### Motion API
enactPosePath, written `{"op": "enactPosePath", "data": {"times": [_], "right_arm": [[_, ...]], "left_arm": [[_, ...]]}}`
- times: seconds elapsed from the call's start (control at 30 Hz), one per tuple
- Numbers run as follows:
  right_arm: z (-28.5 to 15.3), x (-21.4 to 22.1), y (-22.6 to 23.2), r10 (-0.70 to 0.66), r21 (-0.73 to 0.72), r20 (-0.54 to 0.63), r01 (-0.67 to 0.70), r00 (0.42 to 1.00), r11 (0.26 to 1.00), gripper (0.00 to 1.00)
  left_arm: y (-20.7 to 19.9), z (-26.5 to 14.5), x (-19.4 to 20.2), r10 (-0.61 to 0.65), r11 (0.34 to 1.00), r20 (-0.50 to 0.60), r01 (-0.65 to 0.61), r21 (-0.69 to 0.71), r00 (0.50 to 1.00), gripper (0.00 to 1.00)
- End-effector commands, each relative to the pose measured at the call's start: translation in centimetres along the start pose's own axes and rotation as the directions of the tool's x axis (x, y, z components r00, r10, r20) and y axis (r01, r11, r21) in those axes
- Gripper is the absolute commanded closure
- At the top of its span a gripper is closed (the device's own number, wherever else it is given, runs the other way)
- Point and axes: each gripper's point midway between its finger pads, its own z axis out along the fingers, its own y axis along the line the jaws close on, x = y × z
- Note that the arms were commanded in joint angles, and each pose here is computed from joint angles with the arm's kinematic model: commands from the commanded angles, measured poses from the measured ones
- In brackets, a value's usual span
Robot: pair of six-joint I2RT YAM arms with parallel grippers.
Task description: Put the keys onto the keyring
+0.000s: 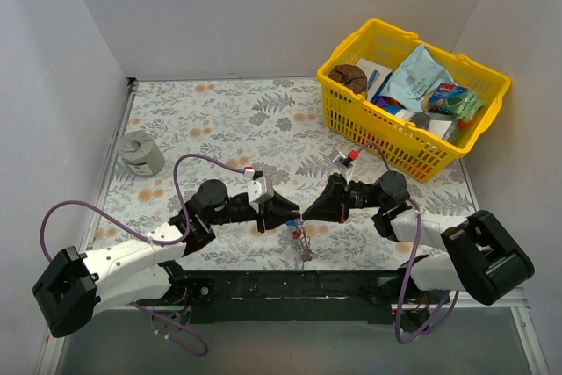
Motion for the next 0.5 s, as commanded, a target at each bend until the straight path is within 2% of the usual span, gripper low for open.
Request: {"op": "enactPosePath", "data": {"times": [0.0, 0.37, 0.47], "right_arm": [[0.24, -3.79, 3.39, -0.321, -0.072, 0.129, 0.331, 0.938, 0.941, 0.99], [0.18, -3.84, 3.60, -0.342, -0.069, 0.120, 0.352, 0.932, 0.934, 0.99], [0.14, -3.83, 3.70, -0.346, -0.068, 0.122, 0.356, 0.930, 0.932, 0.99]], "left_arm": [[-0.68, -0.20, -0.07, 0.009, 1.000, 0.005, -0.010, 0.024, 1.000, 0.78], [-0.63, -0.28, 0.30, -0.009, 1.000, 0.020, 0.008, 0.015, 1.000, 0.79], [-0.79, -0.24, 0.32, -0.012, 1.000, 0.023, 0.012, 0.024, 1.000, 0.88]]}}
